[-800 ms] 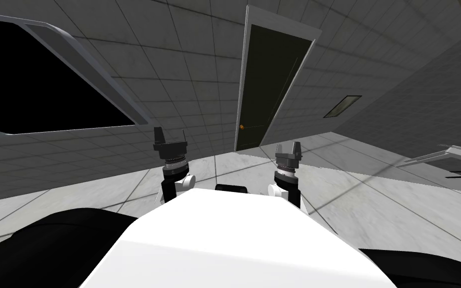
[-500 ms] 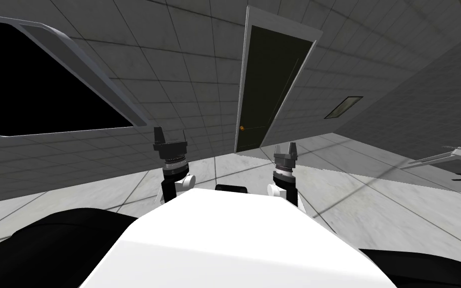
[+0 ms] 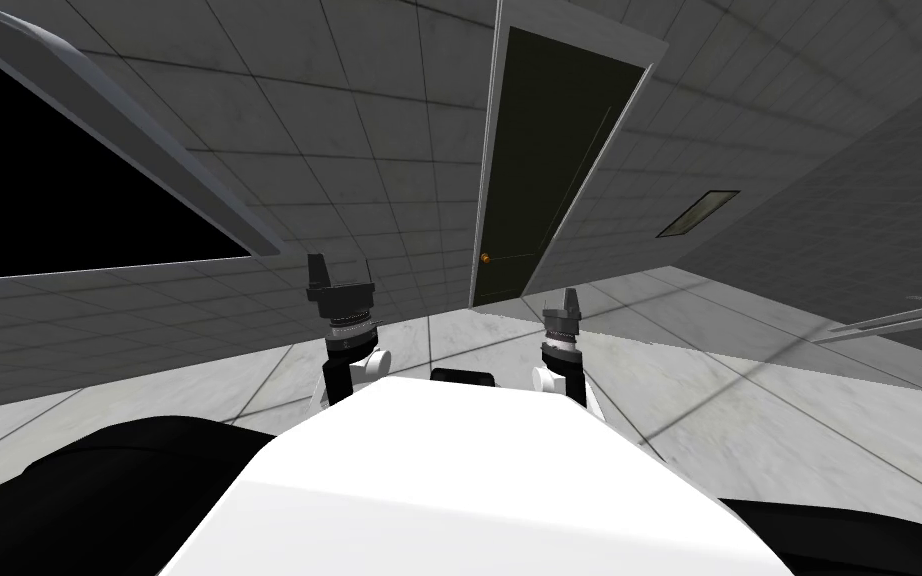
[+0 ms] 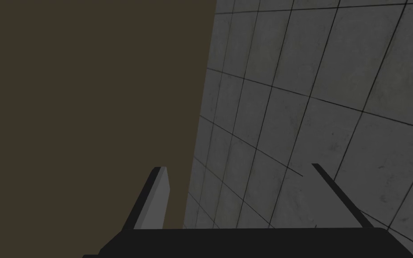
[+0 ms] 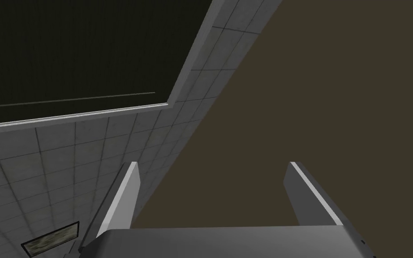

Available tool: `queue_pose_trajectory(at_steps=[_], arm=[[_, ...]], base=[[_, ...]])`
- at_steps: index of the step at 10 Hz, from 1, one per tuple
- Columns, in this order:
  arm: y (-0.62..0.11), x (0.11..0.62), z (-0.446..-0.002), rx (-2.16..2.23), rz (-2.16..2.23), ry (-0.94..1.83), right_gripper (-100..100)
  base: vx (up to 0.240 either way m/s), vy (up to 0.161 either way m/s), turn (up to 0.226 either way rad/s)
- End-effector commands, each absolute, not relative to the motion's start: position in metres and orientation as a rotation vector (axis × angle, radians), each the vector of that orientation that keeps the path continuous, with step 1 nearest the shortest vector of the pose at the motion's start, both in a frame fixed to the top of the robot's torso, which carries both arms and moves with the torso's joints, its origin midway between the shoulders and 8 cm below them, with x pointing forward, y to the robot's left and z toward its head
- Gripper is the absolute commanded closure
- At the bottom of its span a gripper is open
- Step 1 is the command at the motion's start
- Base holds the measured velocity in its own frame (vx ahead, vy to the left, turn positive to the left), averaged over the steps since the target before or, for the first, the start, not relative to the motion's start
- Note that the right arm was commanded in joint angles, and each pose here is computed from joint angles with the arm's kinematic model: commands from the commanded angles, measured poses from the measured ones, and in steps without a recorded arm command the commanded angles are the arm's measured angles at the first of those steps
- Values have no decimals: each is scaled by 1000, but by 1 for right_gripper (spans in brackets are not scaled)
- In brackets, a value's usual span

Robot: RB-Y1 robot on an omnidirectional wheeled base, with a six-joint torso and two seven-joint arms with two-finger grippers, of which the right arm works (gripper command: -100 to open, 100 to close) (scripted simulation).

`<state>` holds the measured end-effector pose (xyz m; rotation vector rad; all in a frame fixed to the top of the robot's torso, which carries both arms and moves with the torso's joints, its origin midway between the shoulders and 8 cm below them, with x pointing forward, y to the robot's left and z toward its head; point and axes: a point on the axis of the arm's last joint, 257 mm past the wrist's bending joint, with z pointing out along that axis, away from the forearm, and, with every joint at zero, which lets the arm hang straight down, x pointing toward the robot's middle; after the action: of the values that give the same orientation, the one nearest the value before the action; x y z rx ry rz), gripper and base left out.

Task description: Pull the door open

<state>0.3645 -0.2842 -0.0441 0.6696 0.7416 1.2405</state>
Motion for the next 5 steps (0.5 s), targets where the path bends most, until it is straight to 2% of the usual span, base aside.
queue_pose_trajectory(at_steps=[1,5], arm=[[-283,370,-53,657,1210,767,-100],[-281,381,-76,626,1141,827,-100]], base=[[114,3,5],[101,-3,7]])
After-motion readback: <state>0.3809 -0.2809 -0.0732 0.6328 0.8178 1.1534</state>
